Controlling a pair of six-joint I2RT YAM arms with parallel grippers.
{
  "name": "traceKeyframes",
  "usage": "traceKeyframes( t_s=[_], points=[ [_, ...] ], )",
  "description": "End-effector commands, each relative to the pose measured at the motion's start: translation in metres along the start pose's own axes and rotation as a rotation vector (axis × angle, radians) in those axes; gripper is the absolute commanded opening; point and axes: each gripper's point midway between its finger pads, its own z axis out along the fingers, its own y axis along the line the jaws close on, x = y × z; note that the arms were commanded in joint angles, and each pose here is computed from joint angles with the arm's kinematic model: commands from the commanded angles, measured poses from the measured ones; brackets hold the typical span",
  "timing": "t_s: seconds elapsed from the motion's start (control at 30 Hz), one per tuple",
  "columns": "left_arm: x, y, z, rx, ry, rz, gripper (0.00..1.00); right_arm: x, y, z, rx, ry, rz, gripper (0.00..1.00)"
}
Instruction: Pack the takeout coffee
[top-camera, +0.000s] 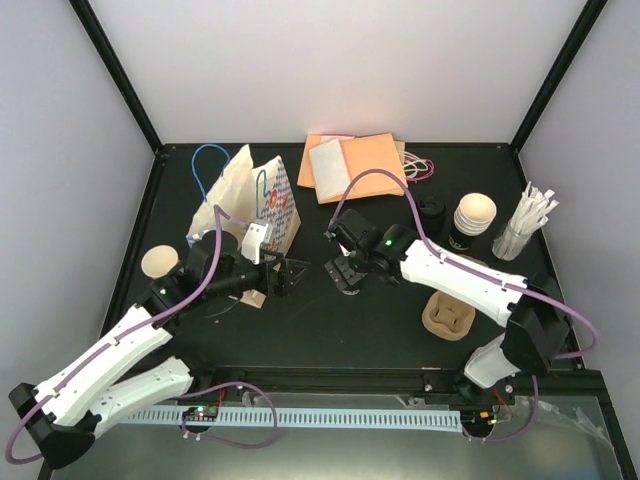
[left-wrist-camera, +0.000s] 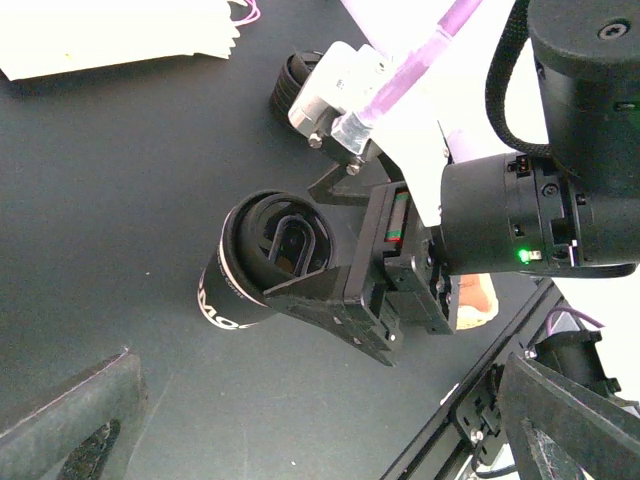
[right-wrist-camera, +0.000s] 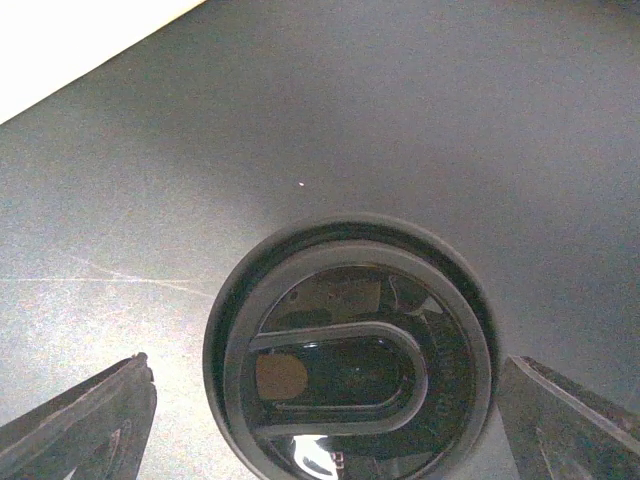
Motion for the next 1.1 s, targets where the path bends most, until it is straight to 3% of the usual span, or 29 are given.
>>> traceKeyframes(
  t_s=[0.0,1.07],
  points=[
    [-0.012,-0.008,-0.008,0.008,-0.037,0.018,0.99,-0.009,-0.004,-0.001,0.020,-0.007,0.016,0.95],
    [-0.013,-0.005,0.002,-0.005,-0.019,0.039,0.99,0.007,-0.012,0.014,0.065,0.075,-0.021,0.80]
  ],
)
